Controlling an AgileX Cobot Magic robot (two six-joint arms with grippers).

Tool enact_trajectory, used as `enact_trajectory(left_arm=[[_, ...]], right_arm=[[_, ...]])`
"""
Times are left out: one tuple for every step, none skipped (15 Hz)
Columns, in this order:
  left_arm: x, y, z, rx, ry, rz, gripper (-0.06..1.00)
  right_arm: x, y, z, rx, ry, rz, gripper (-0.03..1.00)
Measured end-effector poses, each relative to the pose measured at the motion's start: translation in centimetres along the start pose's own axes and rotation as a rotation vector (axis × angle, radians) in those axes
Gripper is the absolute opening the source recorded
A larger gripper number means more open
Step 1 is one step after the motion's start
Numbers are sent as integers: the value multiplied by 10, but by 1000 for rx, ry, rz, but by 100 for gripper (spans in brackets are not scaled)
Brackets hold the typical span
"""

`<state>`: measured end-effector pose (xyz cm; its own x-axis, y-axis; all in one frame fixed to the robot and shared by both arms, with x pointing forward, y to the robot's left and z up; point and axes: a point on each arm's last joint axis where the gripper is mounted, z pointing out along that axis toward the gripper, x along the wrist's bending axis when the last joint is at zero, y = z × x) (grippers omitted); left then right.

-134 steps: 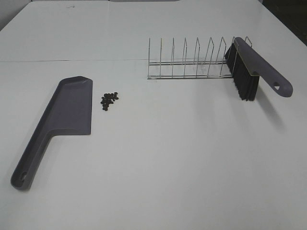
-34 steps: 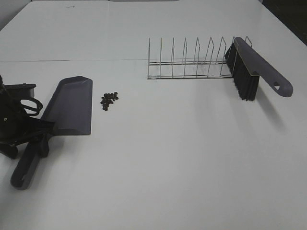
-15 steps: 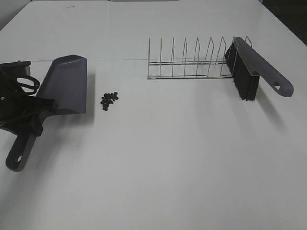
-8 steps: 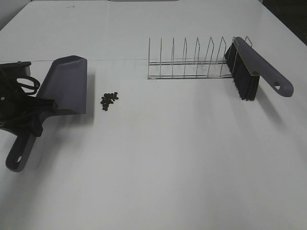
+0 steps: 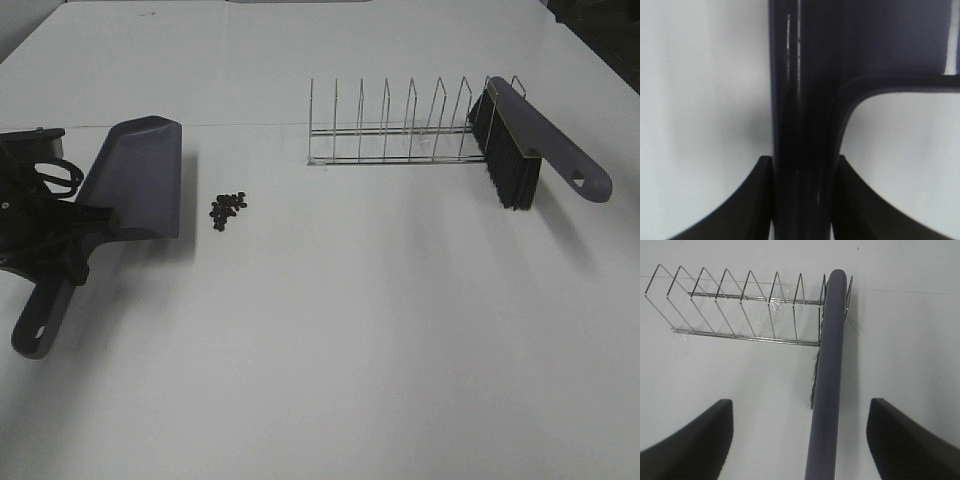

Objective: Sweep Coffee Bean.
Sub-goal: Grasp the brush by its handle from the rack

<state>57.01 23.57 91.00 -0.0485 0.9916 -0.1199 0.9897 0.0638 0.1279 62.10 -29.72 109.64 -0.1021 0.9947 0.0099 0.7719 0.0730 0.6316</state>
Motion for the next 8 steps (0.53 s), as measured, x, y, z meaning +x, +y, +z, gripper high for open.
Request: enact_trajectory(left_arm=[[0, 0, 0, 0, 0, 0, 27], [0, 0, 0, 0, 0, 0, 27], [0, 0, 0, 0, 0, 0, 27], [0, 0, 0, 0, 0, 0, 27], [0, 0, 0, 0, 0, 0, 27], [0, 0, 0, 0, 0, 0, 27], [0, 0, 0, 1, 0, 0, 27], [0, 0, 0, 1, 0, 0, 27]], right_arm=[[-2, 10, 17, 28, 5, -15, 70], [-4, 16, 36, 59, 11, -29, 70], [-5, 21, 41, 62, 12, -30, 70], [-6, 26, 59, 85, 16, -35, 70], [-8, 30, 74, 102, 14, -41, 70], [-11, 31, 90, 123, 8, -49, 70], [-13, 33, 105, 134, -5, -64, 69], [-17, 34, 117, 140, -25, -83, 68]])
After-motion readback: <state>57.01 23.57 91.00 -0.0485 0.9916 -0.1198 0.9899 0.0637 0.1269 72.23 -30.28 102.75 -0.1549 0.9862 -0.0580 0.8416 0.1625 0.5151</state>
